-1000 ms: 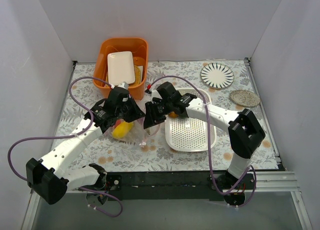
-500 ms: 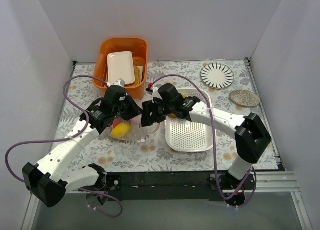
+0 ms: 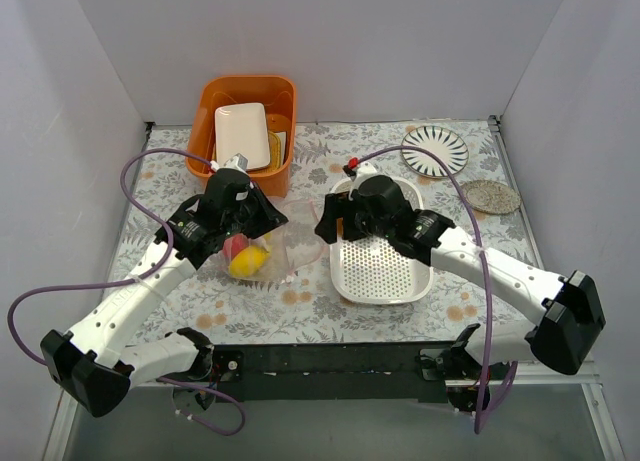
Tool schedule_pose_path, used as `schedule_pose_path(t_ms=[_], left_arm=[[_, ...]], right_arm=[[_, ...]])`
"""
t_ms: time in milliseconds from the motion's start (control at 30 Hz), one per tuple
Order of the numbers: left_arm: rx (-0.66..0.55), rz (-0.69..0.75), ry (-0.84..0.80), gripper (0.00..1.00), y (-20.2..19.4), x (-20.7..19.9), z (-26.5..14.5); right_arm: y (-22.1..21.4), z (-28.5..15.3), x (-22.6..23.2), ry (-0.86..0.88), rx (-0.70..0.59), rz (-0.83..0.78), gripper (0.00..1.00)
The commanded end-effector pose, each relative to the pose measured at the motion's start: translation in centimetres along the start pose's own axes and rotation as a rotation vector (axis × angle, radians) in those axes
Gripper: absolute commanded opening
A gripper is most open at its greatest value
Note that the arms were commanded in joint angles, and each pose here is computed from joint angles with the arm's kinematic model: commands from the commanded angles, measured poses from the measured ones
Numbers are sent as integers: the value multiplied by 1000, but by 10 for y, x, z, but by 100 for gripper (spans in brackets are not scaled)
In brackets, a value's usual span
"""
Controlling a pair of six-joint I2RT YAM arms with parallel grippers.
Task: Place the food in the zip-top bag and seal the zipper
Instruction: Place the fake vegetable in the zipper food storage bag.
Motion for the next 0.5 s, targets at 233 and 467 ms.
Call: schedule_pose_path(t_ms=[233, 467], left_arm=[[-34, -9, -28, 1, 5, -6, -11], [-31, -16, -24, 1, 2, -2, -9]], right_arm=[[-21, -3, -98, -299, 71, 231, 84], [-18, 9, -120, -308, 90, 289, 84]])
Point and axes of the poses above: each gripper's point midway between its finger pads, its own z axis out along the fingers, its own x axis along the line the jaws close on, y = z × x, the point moved 3 cm from there along -z, back along the fingers, and after that the axes turned 1 degree about z, right-handed, at the moved point
